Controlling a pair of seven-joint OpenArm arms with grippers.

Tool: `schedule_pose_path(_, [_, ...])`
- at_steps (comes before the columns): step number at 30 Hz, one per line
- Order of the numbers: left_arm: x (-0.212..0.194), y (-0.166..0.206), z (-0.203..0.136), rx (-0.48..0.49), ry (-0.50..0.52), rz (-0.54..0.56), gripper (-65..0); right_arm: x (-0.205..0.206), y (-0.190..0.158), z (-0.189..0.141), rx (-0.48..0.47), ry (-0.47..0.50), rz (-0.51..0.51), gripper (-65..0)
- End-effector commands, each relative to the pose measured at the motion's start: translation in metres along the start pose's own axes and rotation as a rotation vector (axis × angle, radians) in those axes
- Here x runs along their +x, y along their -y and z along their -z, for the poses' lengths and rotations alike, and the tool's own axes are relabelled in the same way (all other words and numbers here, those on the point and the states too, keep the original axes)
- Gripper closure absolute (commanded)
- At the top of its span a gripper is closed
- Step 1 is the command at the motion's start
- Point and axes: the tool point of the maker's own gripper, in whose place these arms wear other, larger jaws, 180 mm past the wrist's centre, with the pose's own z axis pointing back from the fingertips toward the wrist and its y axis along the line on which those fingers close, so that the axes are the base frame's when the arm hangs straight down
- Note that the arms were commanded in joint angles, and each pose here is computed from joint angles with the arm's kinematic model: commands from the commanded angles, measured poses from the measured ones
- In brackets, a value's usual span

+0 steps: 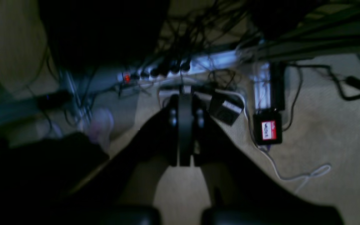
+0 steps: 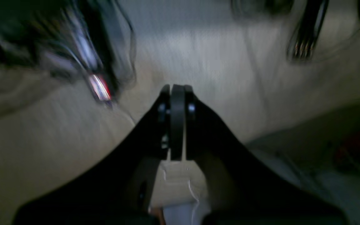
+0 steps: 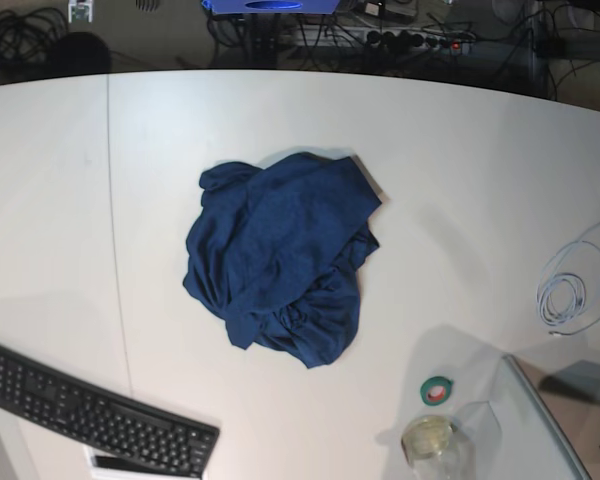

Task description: Layout the t-shirt on the table in an organized manner, then fold the t-shirt properly

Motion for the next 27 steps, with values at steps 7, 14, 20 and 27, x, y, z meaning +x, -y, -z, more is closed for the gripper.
schedule_pose_path(7, [0.08,-0.041,-0.031,0.041,0.239,-0.153,0.0,0.091,0.015,-0.051,-0.033,0.194,0.01,-0.6])
schedule_pose_path(14, [0.169,-0.055,-0.05,0.005,0.461,-0.297,0.0,0.236,-0.005,-0.099,0.042,0.453,-0.03,-0.6])
schedule_pose_path(20, [0.222,-0.055,-0.055,-0.016,0.593,-0.302,0.0,0.348,-0.039,-0.117,0.157,0.529,-0.226,-1.7])
schedule_pose_path(27, [0.238,-0.055,-0.056,-0.019,0.633,-0.306,0.0,0.43,-0.119,-0.131,0.281,0.587,-0.399,-23.6])
